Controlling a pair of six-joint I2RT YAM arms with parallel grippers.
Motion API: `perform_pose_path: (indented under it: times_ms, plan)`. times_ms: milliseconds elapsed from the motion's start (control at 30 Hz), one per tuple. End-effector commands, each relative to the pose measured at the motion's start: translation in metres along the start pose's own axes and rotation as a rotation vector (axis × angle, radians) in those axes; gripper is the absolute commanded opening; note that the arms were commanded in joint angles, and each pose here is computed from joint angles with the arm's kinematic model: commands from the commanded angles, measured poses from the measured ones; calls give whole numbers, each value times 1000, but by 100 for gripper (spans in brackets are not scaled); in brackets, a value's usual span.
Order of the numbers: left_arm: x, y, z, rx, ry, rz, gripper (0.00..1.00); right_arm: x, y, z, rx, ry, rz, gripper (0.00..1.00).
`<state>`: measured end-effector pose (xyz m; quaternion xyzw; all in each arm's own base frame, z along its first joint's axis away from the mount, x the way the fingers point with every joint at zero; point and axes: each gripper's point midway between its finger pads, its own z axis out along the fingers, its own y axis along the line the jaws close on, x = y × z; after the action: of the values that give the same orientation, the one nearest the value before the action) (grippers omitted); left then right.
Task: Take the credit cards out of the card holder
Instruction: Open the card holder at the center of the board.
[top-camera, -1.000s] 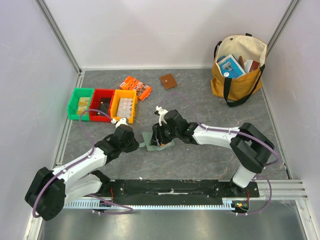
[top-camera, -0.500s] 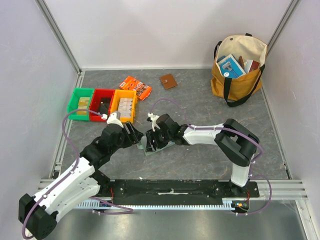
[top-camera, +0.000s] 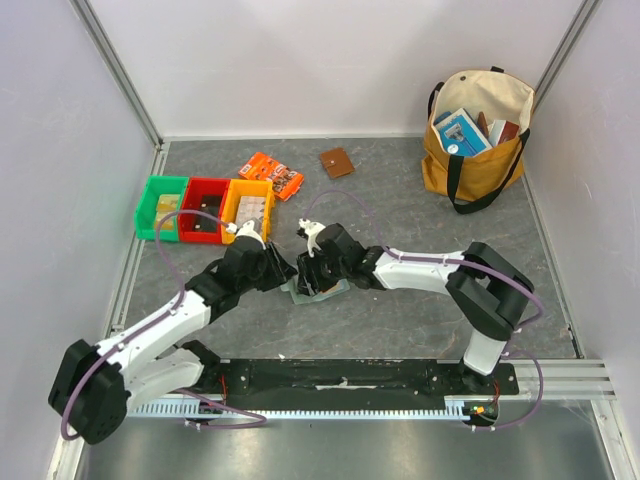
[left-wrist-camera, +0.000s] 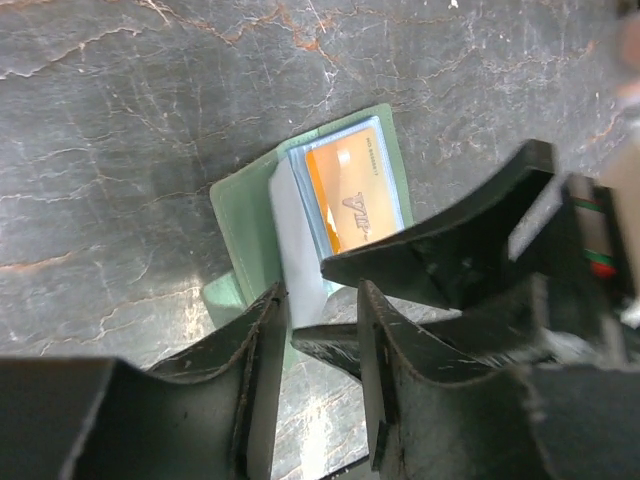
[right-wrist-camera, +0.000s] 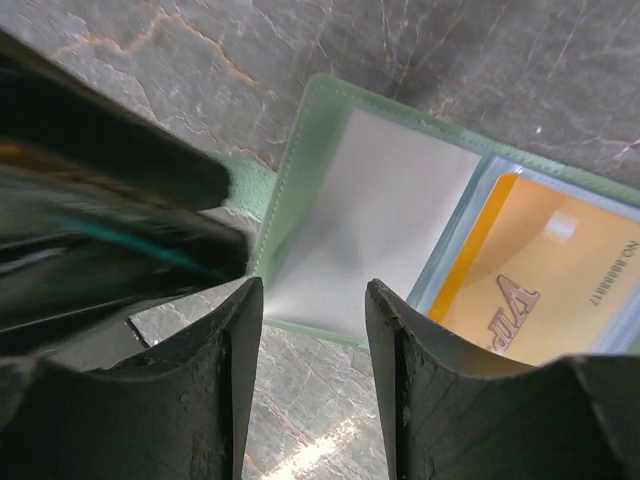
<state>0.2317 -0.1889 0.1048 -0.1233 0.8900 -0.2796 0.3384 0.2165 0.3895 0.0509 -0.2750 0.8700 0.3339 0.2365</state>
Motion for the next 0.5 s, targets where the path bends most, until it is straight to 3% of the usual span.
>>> perform_pose_path:
  times_ms: [0, 267, 467]
  plan:
    - [-18, -30, 13, 83, -29, -31, 40, -20, 0, -18, 38, -72, -57, 52]
    - [13, -17, 43, 35, 116, -29, 37, -24, -23, -32, 96, -105, -26, 50]
    - [15, -1, 41, -20, 99, -12, 27, -24, -33, -36, 92, -100, -19, 47]
